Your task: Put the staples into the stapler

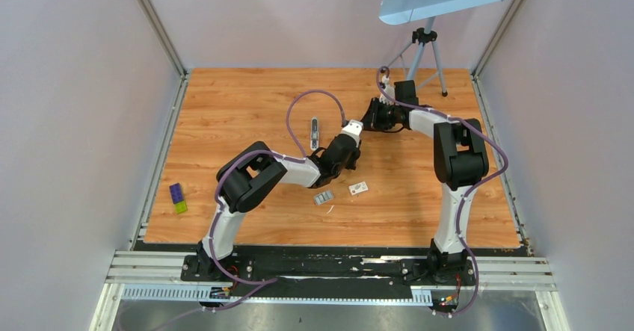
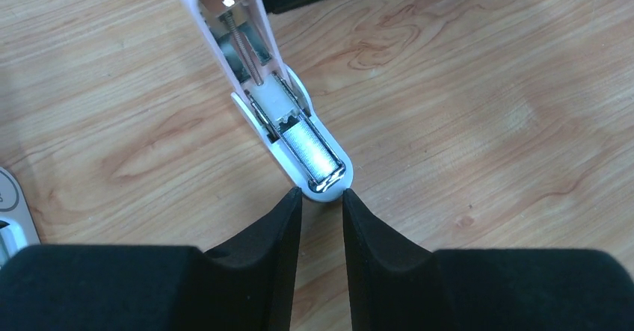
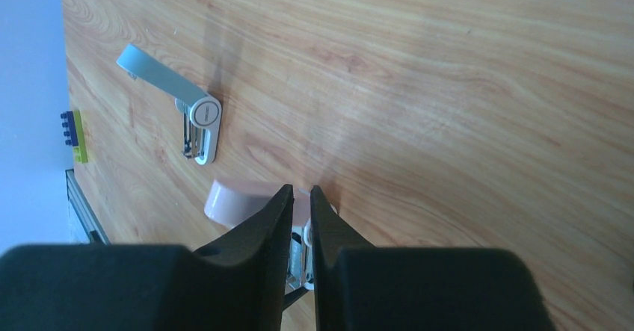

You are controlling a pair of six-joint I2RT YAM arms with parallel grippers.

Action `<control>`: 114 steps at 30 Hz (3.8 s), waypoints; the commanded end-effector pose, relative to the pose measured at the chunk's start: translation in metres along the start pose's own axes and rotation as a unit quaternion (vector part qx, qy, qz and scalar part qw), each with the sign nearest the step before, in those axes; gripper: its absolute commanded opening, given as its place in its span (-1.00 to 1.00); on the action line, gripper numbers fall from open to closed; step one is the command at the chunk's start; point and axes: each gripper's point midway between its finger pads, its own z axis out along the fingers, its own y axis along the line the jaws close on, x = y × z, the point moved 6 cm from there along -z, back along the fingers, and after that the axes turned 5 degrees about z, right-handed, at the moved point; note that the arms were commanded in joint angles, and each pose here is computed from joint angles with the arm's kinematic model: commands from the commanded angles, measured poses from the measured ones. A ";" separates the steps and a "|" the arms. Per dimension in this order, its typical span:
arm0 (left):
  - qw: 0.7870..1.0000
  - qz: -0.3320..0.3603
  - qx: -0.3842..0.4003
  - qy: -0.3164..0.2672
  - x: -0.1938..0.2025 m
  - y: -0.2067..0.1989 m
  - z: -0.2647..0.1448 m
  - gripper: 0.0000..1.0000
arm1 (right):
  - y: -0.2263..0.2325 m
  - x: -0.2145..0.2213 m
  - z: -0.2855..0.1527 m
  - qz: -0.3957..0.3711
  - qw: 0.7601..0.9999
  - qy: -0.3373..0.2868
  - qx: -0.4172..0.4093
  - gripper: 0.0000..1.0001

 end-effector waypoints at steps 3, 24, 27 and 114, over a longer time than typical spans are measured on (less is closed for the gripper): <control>0.999 0.027 -0.015 0.019 0.007 0.009 0.005 -0.42 | 0.007 0.007 -0.014 -0.009 1.000 0.006 -0.023 -0.63; 0.998 -0.061 0.005 -0.010 -0.032 0.016 -0.032 0.13 | -0.016 0.048 -0.024 0.046 0.994 0.044 0.094 -0.60; 0.997 -0.071 -0.005 -0.017 -0.041 0.024 -0.038 0.16 | -0.014 0.055 -0.020 0.042 0.993 0.051 0.100 -0.61; 0.999 0.020 0.009 0.029 -0.011 0.036 0.011 -0.28 | 0.030 0.003 -0.016 -0.017 0.999 -0.015 -0.029 -0.56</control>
